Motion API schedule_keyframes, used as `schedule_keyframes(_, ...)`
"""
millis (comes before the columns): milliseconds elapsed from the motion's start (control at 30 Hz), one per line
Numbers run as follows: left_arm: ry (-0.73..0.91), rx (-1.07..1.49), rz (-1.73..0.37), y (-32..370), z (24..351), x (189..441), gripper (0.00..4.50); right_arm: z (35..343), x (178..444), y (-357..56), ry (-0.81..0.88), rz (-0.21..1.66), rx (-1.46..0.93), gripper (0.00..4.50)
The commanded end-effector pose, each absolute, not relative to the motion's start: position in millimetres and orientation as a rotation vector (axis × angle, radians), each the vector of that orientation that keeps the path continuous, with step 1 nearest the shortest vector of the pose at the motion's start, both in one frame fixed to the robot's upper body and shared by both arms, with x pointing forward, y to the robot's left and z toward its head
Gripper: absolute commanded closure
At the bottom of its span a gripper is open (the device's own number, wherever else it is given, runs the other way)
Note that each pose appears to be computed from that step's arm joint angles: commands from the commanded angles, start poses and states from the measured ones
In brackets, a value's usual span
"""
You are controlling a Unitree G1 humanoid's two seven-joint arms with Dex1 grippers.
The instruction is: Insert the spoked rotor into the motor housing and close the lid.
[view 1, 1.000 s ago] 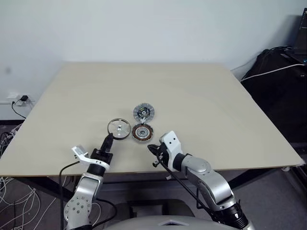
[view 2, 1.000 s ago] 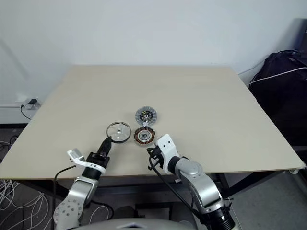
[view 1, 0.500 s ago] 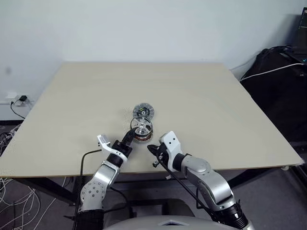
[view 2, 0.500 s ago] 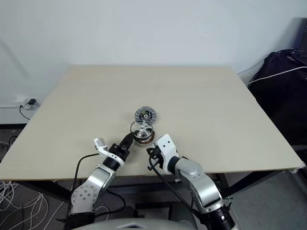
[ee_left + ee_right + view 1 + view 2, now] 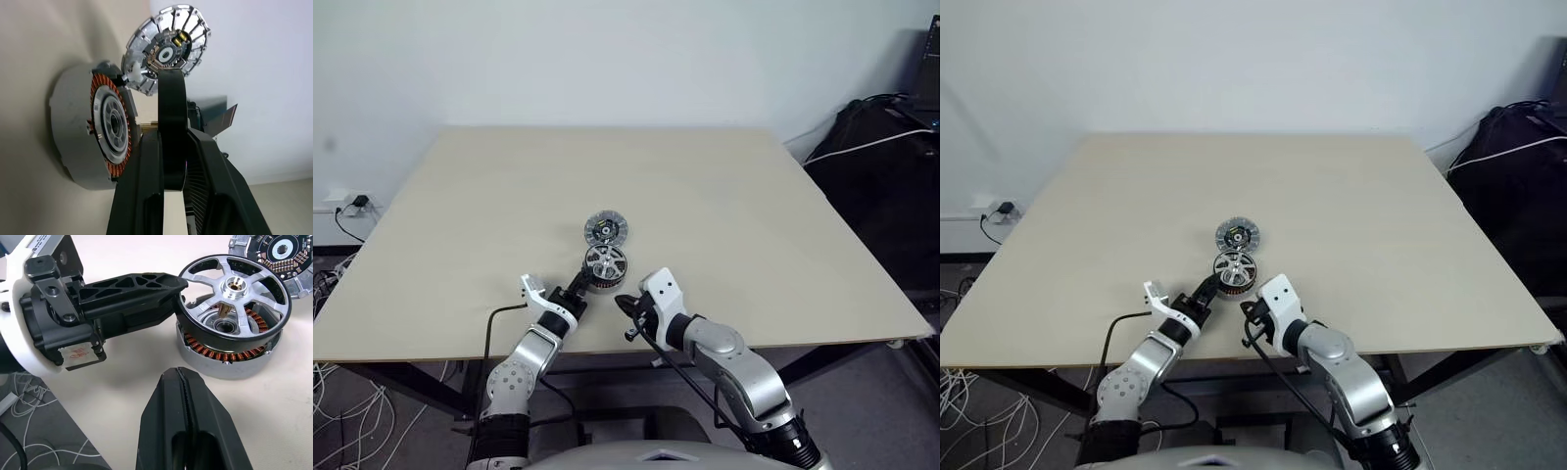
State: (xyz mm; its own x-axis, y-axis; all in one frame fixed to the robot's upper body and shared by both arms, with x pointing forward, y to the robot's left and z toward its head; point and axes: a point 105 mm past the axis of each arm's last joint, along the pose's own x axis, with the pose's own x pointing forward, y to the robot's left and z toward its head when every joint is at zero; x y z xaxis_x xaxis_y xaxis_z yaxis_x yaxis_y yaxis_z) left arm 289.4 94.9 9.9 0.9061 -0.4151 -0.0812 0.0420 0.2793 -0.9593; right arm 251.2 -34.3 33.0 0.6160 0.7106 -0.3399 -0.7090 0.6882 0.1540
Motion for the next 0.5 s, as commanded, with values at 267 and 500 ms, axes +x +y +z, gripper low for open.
schedule_keyframes(267,0.301,-1.320,-0.362,76.2,23.1,298.3,4.13,48.5,254.6,-31.5,0.331,0.822,0.012,4.50)
schedule_keyframes(500,0.307,-1.323,-0.376,72.4,23.1,299.9,4.13,48.3,254.5,-32.0,0.330,0.820,0.009,4.50)
